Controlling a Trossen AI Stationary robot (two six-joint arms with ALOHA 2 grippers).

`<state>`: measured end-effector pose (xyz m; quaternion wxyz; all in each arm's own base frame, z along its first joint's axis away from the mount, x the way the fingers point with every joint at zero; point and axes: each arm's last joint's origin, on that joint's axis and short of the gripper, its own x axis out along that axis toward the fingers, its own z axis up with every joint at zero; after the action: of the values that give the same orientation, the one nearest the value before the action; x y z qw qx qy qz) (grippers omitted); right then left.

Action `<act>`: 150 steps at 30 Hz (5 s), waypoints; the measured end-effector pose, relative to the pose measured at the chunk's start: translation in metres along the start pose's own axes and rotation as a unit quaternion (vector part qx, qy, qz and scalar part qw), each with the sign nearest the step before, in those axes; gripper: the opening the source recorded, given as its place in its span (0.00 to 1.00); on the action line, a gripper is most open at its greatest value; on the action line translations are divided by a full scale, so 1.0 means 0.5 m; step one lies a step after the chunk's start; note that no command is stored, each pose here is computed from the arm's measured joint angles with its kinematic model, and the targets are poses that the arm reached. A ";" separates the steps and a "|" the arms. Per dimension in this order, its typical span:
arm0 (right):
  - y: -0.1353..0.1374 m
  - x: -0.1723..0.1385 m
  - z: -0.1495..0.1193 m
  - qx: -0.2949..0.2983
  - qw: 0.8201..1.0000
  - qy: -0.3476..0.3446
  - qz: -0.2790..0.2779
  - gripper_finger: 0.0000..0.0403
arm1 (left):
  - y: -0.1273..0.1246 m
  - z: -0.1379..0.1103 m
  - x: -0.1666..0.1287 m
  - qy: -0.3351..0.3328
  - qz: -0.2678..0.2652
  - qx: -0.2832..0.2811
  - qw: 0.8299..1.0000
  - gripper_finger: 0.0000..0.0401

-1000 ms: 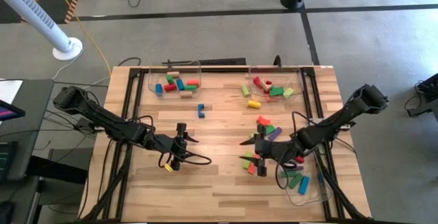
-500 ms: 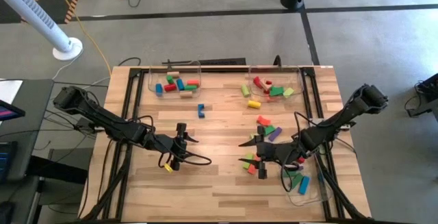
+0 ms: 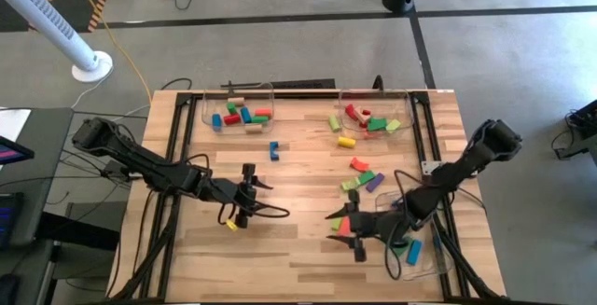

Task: Sort blocks by size
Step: Put the orange rectangular block into the bottom transparent bin

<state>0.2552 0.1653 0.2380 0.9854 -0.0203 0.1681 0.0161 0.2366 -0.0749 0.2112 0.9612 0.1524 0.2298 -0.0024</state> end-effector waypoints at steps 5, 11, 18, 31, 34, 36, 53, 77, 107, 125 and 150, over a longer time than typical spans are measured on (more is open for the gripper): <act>0.022 0.018 -0.023 -0.014 1.000 0.016 0.006 0.63 | 0.003 0.000 0.001 0.001 0.003 0.001 1.000 0.57; 0.029 0.015 0.005 -0.032 0.999 -0.002 0.002 0.63 | 0.004 0.004 0.001 -0.009 0.004 0.009 1.000 0.57; 0.046 0.006 0.027 -0.073 0.997 -0.015 -0.008 0.63 | 0.009 0.008 0.002 -0.021 0.009 0.032 0.999 0.57; 0.057 0.018 0.022 -0.058 0.998 -0.031 -0.020 0.63 | 0.040 0.005 0.022 -0.033 -0.018 0.037 0.999 0.57; 0.070 0.052 0.013 -0.077 0.997 -0.025 -0.007 0.63 | 0.039 -0.003 0.045 -0.043 -0.066 0.039 0.996 0.57; 0.078 0.071 0.007 -0.095 0.995 0.001 -0.009 0.63 | 0.032 -0.008 0.069 -0.060 -0.102 0.036 0.992 0.57; 0.055 0.057 0.095 -0.116 0.968 0.206 -0.087 0.63 | 0.022 -0.054 0.159 -0.020 -0.097 0.048 0.994 0.57; -0.052 0.123 -0.016 -0.085 0.859 0.504 -0.026 0.63 | 0.023 -0.058 0.141 0.023 -0.109 -0.004 0.994 0.57; -0.022 0.207 -0.105 -0.104 0.834 0.541 0.024 0.63 | 0.020 -0.057 0.141 0.022 -0.119 -0.011 0.993 0.57; -0.074 0.267 -0.092 -0.047 0.895 0.443 -0.007 0.63 | 0.020 -0.058 0.141 0.023 -0.120 -0.006 0.993 0.57; 0.011 0.251 -0.010 0.066 0.903 0.425 0.023 0.63 | 0.020 -0.060 0.140 0.030 -0.121 -0.009 0.992 0.57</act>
<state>0.3715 0.1739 0.1916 0.8190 0.0439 0.5718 0.0177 0.2869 -0.0521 0.1575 0.9481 0.1146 0.2749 -0.1117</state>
